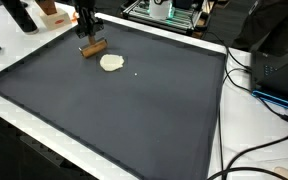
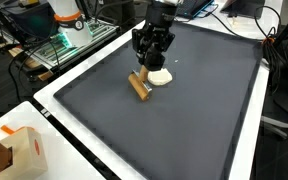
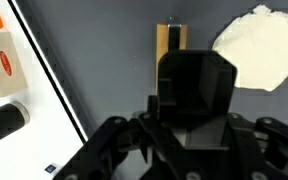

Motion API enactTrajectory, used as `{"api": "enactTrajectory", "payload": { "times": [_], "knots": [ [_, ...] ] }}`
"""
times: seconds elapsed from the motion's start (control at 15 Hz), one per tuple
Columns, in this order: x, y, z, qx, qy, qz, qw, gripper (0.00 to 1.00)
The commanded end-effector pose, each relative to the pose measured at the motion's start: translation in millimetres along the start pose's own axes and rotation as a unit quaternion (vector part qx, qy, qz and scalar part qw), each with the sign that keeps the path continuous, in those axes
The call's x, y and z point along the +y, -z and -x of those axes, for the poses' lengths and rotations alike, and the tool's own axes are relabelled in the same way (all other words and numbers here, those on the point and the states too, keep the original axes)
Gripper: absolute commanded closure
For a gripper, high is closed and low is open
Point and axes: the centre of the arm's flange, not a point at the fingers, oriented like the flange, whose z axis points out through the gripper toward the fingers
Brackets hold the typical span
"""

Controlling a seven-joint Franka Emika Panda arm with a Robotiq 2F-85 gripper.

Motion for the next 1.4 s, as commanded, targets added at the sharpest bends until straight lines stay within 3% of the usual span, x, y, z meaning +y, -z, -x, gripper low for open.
{"api": "enactTrajectory", "payload": {
  "times": [0.0,1.33],
  "knots": [
    [0.6,-4.3,4.9,-0.002,0.005,0.007,1.0000,0.76],
    [5.6,-6.2,1.9,0.000,0.050,-0.020,0.9985,0.76]
  ]
}}
